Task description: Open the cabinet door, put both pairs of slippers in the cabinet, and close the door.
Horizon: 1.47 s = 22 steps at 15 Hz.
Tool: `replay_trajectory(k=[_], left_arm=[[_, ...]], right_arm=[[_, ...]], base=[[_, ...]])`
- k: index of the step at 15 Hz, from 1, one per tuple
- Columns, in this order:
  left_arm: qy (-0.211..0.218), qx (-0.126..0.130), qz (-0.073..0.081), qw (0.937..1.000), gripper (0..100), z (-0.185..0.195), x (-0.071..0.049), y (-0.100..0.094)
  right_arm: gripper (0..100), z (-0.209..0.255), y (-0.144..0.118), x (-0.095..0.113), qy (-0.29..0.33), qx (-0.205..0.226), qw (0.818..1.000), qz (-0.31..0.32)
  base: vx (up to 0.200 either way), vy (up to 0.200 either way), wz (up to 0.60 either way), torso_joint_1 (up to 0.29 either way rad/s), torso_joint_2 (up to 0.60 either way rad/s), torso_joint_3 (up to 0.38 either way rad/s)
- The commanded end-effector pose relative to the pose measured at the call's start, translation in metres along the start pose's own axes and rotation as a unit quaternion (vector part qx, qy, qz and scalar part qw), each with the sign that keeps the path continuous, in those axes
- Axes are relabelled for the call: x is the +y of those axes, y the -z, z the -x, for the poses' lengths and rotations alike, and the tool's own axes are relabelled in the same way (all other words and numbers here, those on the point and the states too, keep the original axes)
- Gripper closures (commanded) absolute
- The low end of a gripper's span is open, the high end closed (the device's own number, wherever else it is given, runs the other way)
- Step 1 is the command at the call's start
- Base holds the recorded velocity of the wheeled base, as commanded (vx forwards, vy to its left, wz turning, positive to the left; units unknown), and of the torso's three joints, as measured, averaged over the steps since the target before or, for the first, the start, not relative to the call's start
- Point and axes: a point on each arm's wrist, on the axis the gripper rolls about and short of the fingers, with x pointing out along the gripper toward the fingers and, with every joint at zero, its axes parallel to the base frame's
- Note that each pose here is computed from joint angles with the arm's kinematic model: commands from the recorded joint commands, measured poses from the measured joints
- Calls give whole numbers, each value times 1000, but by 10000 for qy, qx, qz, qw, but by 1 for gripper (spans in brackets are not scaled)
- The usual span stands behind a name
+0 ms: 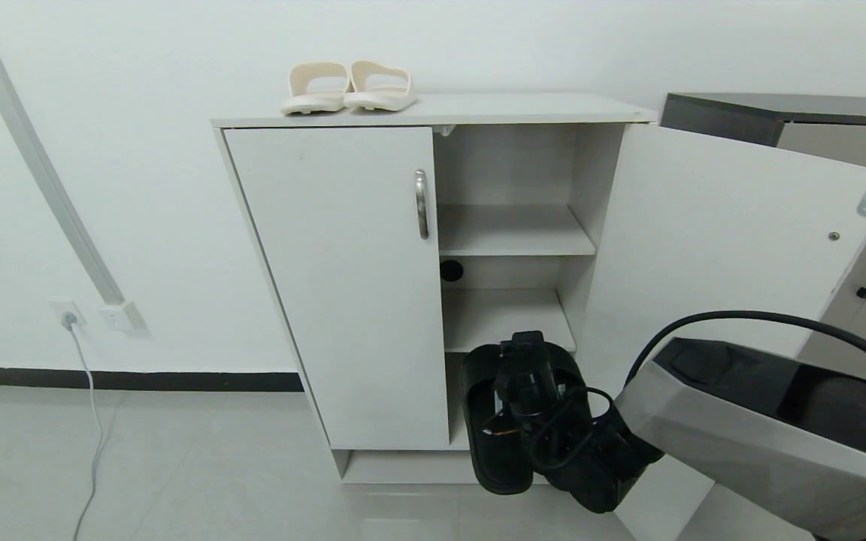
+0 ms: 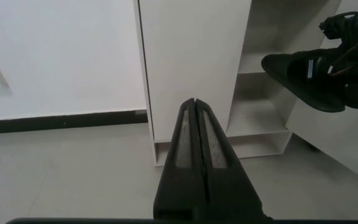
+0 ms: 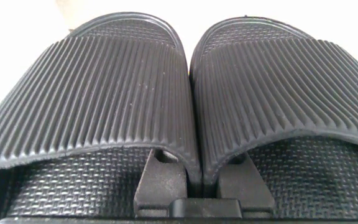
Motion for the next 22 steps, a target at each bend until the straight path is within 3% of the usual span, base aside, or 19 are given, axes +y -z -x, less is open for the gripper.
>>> replay_trajectory(k=[1, 9, 18, 22], left_arm=[[0, 10, 0, 10000, 100, 0, 0, 0], [-8, 10, 0, 10000, 100, 0, 0, 0], [-16, 10, 15, 10000, 100, 0, 0, 0], [-16, 10, 15, 10000, 100, 0, 0, 0]], right_arm=[[100, -7, 10, 1, 37, 73, 10000, 47], [100, -17, 12, -1, 131, 24, 9999, -69], [100, -23, -14, -11, 174, -1156, 9927, -311], [100, -25, -14, -12, 191, -1161, 9926, -288]], base=[[0, 0, 0, -2, 7, -134], [0, 0, 0, 2, 2, -188], [0, 0, 0, 2, 1, -61], [0, 0, 0, 0, 0, 0]])
